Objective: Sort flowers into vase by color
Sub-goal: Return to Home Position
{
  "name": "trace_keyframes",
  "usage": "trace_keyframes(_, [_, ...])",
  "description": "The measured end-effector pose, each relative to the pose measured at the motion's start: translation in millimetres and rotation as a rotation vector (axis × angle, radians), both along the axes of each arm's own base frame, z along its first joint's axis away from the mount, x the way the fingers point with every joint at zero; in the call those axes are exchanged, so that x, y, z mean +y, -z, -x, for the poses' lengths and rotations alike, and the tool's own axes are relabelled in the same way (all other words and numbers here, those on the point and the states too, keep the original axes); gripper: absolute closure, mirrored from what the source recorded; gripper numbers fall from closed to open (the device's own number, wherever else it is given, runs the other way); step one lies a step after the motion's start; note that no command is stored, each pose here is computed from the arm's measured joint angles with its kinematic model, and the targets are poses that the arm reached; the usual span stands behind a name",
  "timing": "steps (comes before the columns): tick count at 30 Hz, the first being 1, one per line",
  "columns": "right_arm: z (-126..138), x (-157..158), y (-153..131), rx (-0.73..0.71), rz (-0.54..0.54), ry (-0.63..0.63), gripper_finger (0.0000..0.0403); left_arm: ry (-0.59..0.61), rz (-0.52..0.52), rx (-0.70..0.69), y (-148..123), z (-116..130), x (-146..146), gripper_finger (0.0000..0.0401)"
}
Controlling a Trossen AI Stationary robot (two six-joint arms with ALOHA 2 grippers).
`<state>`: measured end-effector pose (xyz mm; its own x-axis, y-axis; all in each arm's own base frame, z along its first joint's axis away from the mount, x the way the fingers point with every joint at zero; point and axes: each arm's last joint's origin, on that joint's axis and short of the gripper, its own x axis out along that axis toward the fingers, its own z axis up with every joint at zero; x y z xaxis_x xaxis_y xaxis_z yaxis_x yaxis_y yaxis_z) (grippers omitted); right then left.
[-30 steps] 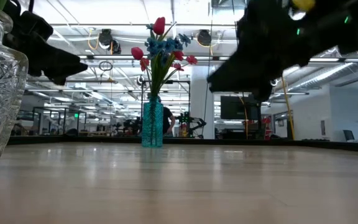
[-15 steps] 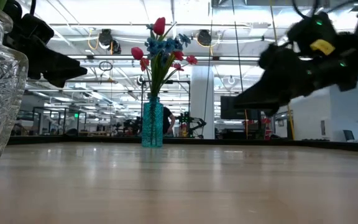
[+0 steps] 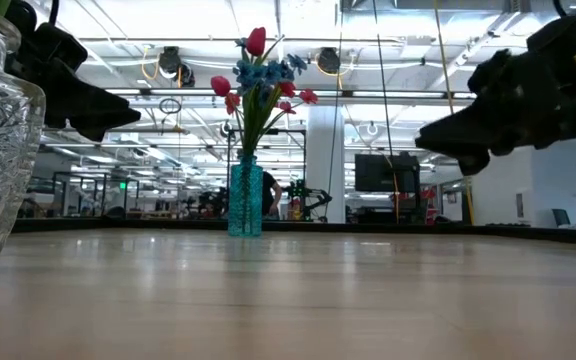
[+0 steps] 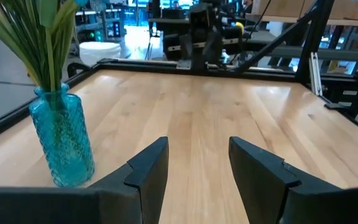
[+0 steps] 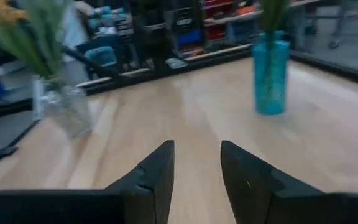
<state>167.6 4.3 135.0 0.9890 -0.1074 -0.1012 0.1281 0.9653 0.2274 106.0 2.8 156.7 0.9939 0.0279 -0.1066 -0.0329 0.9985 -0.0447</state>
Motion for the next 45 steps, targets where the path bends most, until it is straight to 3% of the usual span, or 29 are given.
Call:
trace_keyframes(6, [8,-7,-1,0.069,-0.009,-0.119,0.0280,-0.001,0.000,0.000,0,0,0,0.0225])
trace_keyframes(10, [14,-13,-11,0.013,0.013,-0.204,0.0280,-0.002,0.000,0.001,0,0,0,0.0225])
trace_keyframes(26, [49,-32,-40,-0.155,0.005,-0.014,0.0280,-0.002,0.000,0.002,0,0,0,0.0225])
trace_keyframes(40, [72,-26,-45,-0.234,-0.009,-0.019,0.0280,-0.002,0.000,0.002,0,0,0,0.0225])
trace_keyframes(45, [73,-24,-42,-0.207,-0.061,-0.055,0.0280,-0.002,0.000,0.002,0,0,0,0.0225])
